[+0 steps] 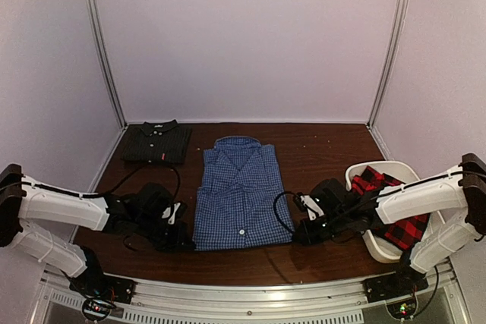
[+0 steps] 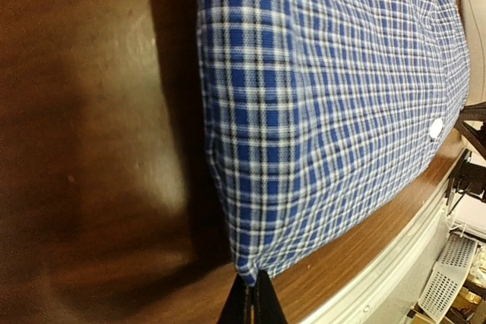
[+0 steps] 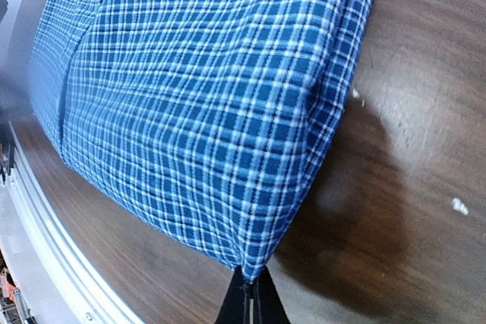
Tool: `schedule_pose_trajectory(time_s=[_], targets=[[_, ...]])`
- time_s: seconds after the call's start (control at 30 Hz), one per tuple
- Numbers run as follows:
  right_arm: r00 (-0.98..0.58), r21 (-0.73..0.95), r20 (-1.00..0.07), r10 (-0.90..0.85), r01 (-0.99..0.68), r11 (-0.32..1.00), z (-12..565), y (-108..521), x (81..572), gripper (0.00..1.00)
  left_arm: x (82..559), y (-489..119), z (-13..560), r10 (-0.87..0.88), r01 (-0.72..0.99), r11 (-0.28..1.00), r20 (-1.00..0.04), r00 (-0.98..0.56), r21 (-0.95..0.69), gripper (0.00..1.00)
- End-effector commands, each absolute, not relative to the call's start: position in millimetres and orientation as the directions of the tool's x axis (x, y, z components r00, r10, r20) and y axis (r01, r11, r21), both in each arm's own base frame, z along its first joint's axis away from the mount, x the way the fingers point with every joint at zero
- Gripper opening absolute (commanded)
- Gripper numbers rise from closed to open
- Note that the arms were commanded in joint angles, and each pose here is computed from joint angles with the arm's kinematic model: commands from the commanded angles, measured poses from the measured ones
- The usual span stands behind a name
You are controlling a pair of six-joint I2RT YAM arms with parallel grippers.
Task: Fold and stack the long sleeve shirts
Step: Move the 2/3-rectangle-folded shirt to the center of the board, then smooth out the 2/3-rectangle-folded shirt at the center of the board.
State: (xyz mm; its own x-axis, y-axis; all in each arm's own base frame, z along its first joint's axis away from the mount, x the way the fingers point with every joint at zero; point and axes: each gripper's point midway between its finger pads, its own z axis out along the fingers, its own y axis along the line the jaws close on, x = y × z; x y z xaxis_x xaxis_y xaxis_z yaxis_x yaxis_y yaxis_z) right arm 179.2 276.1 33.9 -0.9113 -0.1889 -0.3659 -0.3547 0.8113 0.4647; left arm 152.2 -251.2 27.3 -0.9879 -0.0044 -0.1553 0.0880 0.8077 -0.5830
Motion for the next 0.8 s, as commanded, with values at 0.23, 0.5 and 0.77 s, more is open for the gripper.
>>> schedule_pose_trajectory(time_s=[0.23, 0.5, 0.77], targets=[[-0.909, 0.377, -0.395, -0.135, -0.295, 0.878, 54.0, 246.9, 175.0, 0.31, 151.2, -242.0, 58.9, -0.033, 0.077, 0.858, -0.205, -0.978, -0.508, 0.38], [-0.846, 0.370, -0.523, -0.101, -0.332, 0.868, 102.0, 263.9, 204.3, 0.40, 224.5, -240.4, 114.9, -0.105, 0.115, 0.849, -0.379, -0.920, -0.516, 0.44], [-0.794, 0.396, -0.589, -0.152, -0.447, 0.802, 131.7, 321.4, 225.6, 0.40, 343.5, -234.7, 135.7, -0.119, 0.164, 0.863, -0.507, -0.854, -0.478, 0.38]])
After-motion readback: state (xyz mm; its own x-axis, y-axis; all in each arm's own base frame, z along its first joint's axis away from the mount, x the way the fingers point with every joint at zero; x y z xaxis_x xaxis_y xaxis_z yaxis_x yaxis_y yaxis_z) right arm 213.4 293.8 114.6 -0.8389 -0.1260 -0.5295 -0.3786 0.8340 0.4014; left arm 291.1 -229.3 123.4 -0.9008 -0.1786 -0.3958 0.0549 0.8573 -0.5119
